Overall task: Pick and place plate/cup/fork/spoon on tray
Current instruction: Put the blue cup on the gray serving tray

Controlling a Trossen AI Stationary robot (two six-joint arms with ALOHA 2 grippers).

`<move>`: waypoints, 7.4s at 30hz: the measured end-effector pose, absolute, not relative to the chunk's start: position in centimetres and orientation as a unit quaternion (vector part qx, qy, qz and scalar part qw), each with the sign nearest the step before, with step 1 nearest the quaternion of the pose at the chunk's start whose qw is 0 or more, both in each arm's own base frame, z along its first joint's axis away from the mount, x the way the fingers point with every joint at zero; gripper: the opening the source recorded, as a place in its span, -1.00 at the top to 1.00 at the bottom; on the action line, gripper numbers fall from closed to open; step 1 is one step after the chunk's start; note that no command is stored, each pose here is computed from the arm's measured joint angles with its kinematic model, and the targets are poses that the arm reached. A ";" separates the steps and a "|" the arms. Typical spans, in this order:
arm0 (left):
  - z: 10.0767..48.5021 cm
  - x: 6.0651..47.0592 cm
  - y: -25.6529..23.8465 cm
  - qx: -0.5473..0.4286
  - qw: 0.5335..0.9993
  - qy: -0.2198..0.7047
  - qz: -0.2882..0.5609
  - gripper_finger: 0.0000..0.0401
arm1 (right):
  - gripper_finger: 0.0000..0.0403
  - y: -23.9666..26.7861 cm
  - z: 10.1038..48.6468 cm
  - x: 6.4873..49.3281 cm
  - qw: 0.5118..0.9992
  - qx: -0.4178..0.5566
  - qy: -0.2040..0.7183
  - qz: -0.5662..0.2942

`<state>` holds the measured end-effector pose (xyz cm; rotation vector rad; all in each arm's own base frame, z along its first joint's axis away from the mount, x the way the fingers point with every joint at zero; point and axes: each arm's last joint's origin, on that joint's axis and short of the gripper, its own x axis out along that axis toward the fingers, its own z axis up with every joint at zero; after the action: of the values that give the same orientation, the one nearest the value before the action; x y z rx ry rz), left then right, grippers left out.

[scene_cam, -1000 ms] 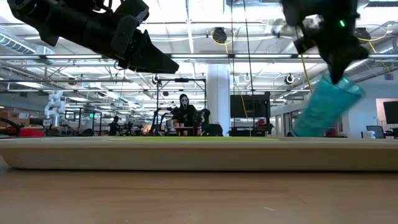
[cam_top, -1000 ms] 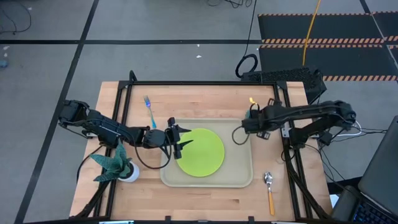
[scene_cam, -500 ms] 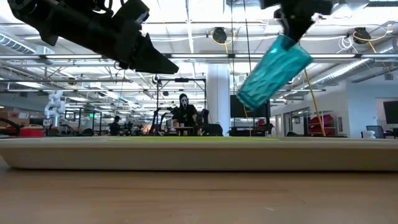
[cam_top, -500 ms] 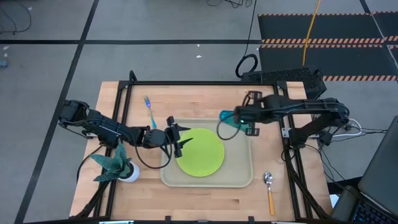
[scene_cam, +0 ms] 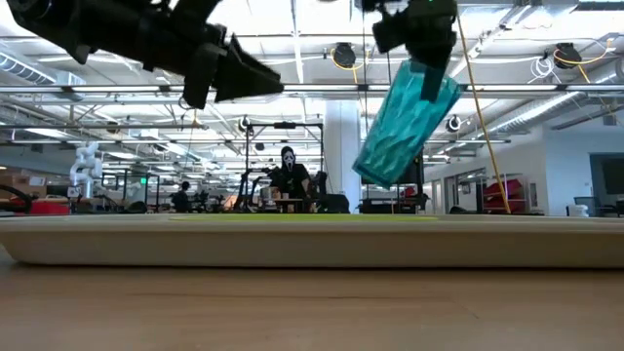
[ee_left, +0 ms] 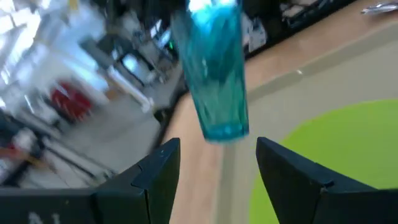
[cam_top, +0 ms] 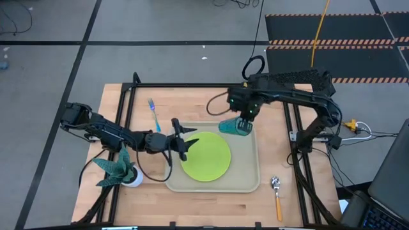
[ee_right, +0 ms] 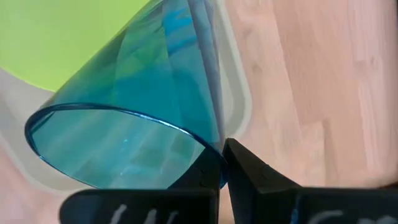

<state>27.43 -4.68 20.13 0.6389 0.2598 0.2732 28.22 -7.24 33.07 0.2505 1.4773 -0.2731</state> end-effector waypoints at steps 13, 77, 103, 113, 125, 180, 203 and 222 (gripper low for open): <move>20.9 26.6 -5.9 0.383 0.869 0.156 0.273 -0.07 | 1.00 -12.6 32.9 33.7 0.717 0.091 0.684 -0.095; 20.2 21.7 -13.5 0.208 0.880 0.100 0.416 -0.07 | 0.98 -8.7 27.7 27.9 0.643 0.167 0.738 -0.118; 20.1 21.8 -13.6 0.197 0.899 0.096 0.378 -0.07 | 0.11 -8.8 30.1 28.8 0.765 0.155 0.617 -0.098; 21.3 24.1 -12.0 0.227 0.910 0.111 0.328 -0.06 | 0.10 -8.1 35.3 25.5 0.834 0.123 0.511 -0.170; 27.5 31.2 -1.9 0.180 0.916 0.312 0.179 -0.06 | 0.10 -6.0 31.5 21.6 0.817 0.147 0.524 -0.190; 27.1 45.8 2.1 0.317 0.805 0.493 -0.089 0.63 | 0.10 -1.1 18.0 14.2 0.854 0.255 0.448 -0.067; 33.0 38.2 0.4 0.223 0.759 0.611 0.039 0.96 | 0.10 -1.2 18.0 14.3 0.863 0.231 0.444 -0.064; 28.2 35.4 0.3 0.042 0.669 0.739 0.064 0.96 | 0.10 -1.3 18.2 14.6 0.874 0.219 0.429 -0.071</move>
<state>35.40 0.33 28.16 0.0956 1.6661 0.1450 14.57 -1.30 18.18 0.4564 0.8955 -0.1488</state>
